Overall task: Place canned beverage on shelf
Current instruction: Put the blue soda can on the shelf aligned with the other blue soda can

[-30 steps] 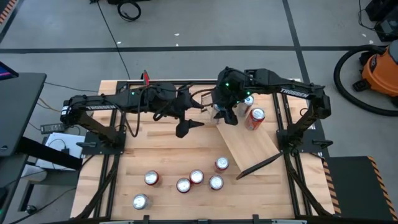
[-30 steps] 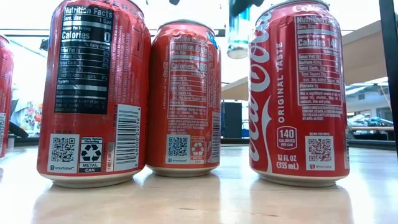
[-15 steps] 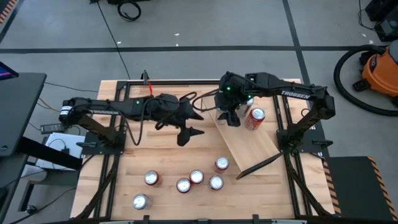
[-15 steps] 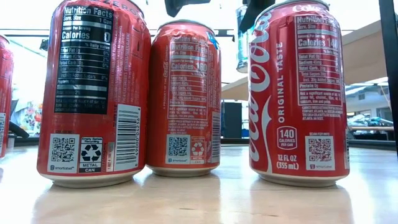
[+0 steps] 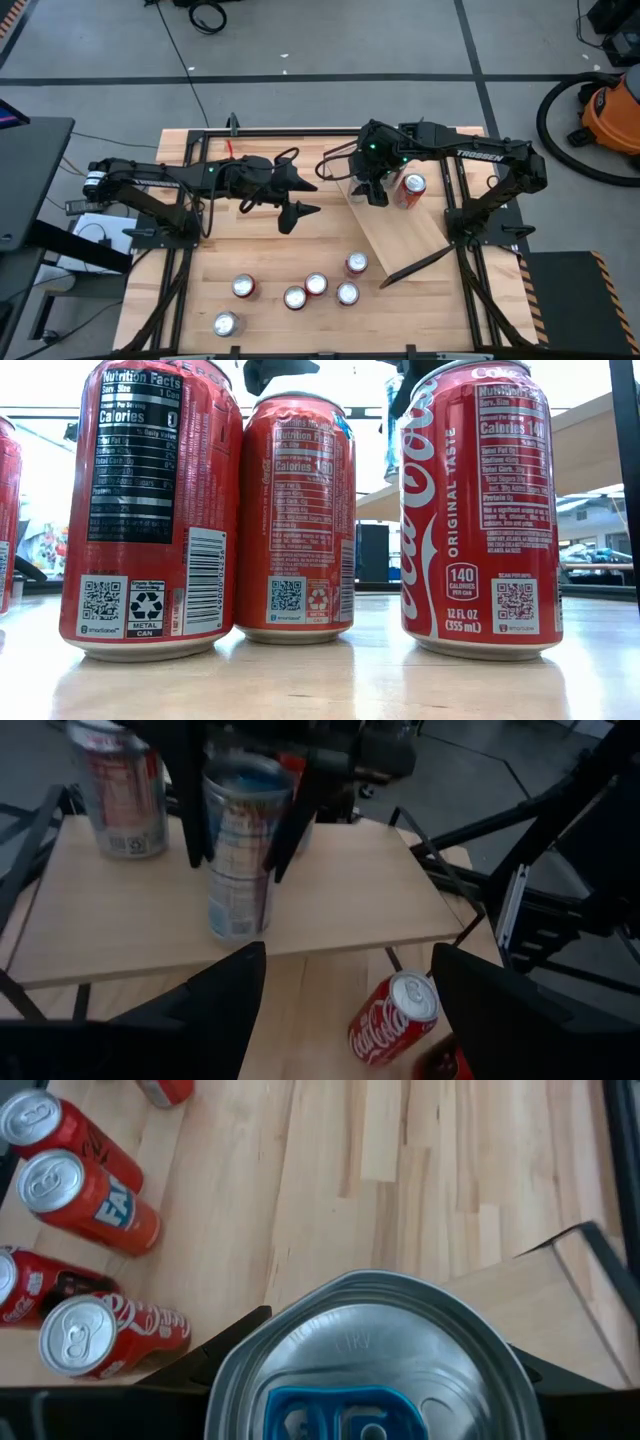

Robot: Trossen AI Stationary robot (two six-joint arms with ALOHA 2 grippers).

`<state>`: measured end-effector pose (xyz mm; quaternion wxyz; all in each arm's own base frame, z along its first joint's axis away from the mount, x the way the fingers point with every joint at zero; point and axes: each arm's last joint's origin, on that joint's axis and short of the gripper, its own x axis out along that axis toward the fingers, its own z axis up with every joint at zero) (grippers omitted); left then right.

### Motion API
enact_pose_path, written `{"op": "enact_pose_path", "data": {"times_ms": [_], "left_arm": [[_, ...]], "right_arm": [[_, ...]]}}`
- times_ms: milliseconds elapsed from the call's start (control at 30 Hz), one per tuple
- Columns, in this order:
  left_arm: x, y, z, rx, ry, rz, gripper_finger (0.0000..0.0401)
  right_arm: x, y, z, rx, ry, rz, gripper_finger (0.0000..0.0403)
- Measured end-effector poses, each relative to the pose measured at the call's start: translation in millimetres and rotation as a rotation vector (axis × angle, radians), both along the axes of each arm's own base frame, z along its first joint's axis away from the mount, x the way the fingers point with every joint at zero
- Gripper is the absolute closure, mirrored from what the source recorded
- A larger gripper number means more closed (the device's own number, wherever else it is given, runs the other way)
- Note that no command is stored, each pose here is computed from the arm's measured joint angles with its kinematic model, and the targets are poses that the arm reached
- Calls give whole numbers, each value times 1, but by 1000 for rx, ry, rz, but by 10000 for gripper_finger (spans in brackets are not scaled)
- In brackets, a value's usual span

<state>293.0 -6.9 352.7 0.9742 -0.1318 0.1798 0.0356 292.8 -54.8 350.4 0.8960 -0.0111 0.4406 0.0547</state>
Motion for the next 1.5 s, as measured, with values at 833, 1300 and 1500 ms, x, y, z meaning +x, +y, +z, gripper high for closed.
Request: {"op": "enact_pose_path", "data": {"times_ms": [833, 1300, 1500], "left_arm": [[1, 1, 0, 13, 2, -1, 106], [1, 1, 0, 19, 3, 6, 106], [6, 3, -11, 21, 65, 12, 106]], "right_arm": [[-1, 0, -10, 19, 52, -74, 80], [-5, -1, 54, -46, -123, -127, 54], [-12, -2, 85, -77, -209, -195, 54]]}}
